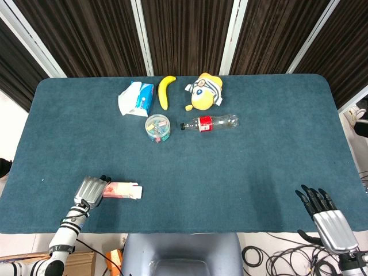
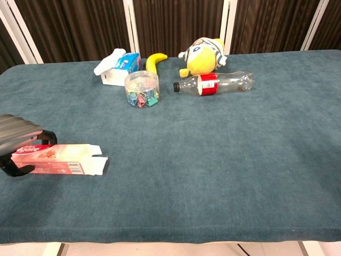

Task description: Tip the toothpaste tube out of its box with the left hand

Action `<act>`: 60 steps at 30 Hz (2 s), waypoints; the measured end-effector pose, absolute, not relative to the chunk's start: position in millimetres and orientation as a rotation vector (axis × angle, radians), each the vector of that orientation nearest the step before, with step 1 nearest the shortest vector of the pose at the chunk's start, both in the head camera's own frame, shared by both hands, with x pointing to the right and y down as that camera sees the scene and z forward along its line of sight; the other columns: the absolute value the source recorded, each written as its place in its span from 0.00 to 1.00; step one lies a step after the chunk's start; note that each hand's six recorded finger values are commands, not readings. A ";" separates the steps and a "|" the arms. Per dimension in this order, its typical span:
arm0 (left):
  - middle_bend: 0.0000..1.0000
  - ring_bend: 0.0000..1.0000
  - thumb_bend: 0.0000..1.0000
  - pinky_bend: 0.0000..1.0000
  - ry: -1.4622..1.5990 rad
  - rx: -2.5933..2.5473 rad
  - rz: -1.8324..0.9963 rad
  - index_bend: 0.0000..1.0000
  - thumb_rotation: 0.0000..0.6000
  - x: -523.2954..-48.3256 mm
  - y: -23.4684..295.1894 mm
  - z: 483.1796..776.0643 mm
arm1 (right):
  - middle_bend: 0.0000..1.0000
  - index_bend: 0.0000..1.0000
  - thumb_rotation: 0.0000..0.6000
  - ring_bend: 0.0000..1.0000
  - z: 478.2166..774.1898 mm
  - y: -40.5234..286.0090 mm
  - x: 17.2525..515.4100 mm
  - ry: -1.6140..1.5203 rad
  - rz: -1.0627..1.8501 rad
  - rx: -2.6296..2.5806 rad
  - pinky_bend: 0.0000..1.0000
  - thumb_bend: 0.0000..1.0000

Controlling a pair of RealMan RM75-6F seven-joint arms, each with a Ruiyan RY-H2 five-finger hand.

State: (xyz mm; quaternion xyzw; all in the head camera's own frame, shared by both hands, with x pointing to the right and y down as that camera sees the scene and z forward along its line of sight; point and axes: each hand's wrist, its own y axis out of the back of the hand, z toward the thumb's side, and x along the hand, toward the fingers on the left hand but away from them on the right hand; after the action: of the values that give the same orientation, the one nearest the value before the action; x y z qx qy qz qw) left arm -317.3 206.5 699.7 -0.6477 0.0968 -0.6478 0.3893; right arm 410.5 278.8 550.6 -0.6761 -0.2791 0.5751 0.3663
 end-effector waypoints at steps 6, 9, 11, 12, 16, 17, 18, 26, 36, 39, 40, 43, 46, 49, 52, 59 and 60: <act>0.37 0.89 0.36 0.93 0.252 -1.643 -1.648 0.37 1.00 -317.7 206.9 698.7 | 0.00 0.00 1.00 0.05 550.8 278.6 410.7 -0.713 1.477 -1.742 0.07 0.10; 0.37 0.89 0.36 0.93 0.256 -1.642 -1.645 0.37 1.00 -317.5 206.9 697.8 | 0.00 0.01 1.00 0.05 550.1 278.4 409.9 -0.715 1.469 -1.747 0.07 0.10; 0.38 0.89 0.36 0.93 0.257 -1.641 -1.644 0.37 1.00 -317.7 207.0 697.7 | 0.00 0.01 1.00 0.05 549.9 278.1 409.9 -0.717 1.465 -1.749 0.07 0.09; 0.38 0.89 0.36 0.93 0.257 -1.641 -1.644 0.38 1.00 -317.7 207.0 697.6 | 0.00 0.01 1.00 0.05 550.1 277.9 410.0 -0.717 1.464 -1.749 0.07 0.10; 0.42 0.89 0.37 0.93 0.254 -1.639 -1.643 0.41 1.00 -318.2 207.7 696.5 | 0.00 0.01 1.00 0.05 551.3 277.5 409.6 -0.711 1.465 -1.752 0.07 0.10; 0.42 0.89 0.37 0.93 0.251 -1.637 -1.641 0.42 1.00 -318.1 207.8 695.5 | 0.00 0.01 1.00 0.05 551.4 277.4 409.5 -0.711 1.465 -1.753 0.07 0.09; 0.45 0.89 0.38 0.93 0.249 -1.634 -1.638 0.44 1.00 -317.8 207.6 694.4 | 0.00 0.01 1.00 0.05 551.4 277.4 409.4 -0.711 1.465 -1.754 0.07 0.09; 0.57 0.89 0.41 0.93 0.234 -1.544 -1.594 0.53 1.00 -309.3 201.5 670.9 | 0.00 0.01 1.00 0.05 550.9 277.0 409.5 -0.713 1.463 -1.755 0.07 0.10; 0.59 0.90 0.41 0.94 0.100 -1.233 -1.565 0.54 1.00 -296.8 185.9 635.7 | 0.00 0.01 1.00 0.05 547.5 277.8 410.0 -0.725 1.452 -1.758 0.07 0.09; 0.59 0.90 0.41 0.94 0.069 -1.114 -1.583 0.54 1.00 -296.3 178.3 628.0 | 0.00 0.01 1.00 0.05 546.3 277.4 410.3 -0.731 1.447 -1.759 0.07 0.10; 0.59 0.90 0.41 0.94 0.065 -1.083 -1.592 0.54 1.00 -296.4 176.0 626.1 | 0.00 0.01 1.00 0.05 545.9 277.4 410.4 -0.732 1.445 -1.760 0.07 0.10; 0.59 0.90 0.41 0.94 0.051 -1.004 -1.624 0.54 1.00 -296.6 169.5 622.2 | 0.00 0.01 1.00 0.05 545.4 277.2 411.0 -0.735 1.443 -1.760 0.07 0.09; 0.59 0.90 0.41 0.94 0.032 -0.949 -1.646 0.54 1.00 -296.4 165.0 620.3 | 0.00 0.01 1.00 0.05 545.2 277.2 411.2 -0.735 1.443 -1.760 0.07 0.10; 0.58 0.90 0.41 0.93 0.006 -0.914 -1.652 0.53 1.00 -295.4 162.2 619.3 | 0.00 0.01 1.00 0.05 545.0 277.6 411.0 -0.734 1.441 -1.761 0.07 0.10; 0.58 0.90 0.41 0.93 -0.014 -0.914 -1.655 0.52 1.00 -295.2 163.2 618.2 | 0.00 0.01 1.00 0.05 544.8 277.6 410.9 -0.734 1.439 -1.760 0.07 0.09; 0.57 0.90 0.41 0.93 -0.024 -0.913 -1.642 0.52 1.00 -295.1 160.8 611.7 | 0.00 0.01 1.00 0.05 545.7 278.5 410.5 -0.726 1.441 -1.762 0.07 0.10; 0.57 0.90 0.41 0.93 -0.023 -0.897 -1.634 0.52 1.00 -295.0 159.1 610.3 | 0.00 0.01 1.00 0.05 545.7 278.6 410.4 -0.726 1.441 -1.763 0.07 0.10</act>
State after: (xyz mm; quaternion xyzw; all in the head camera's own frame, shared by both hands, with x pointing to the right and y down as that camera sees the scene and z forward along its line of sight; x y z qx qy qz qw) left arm -295.0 159.1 610.3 -0.3863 -0.0098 -0.7039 0.5960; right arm 410.4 278.6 545.7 -0.6861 -0.2826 0.5610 0.3670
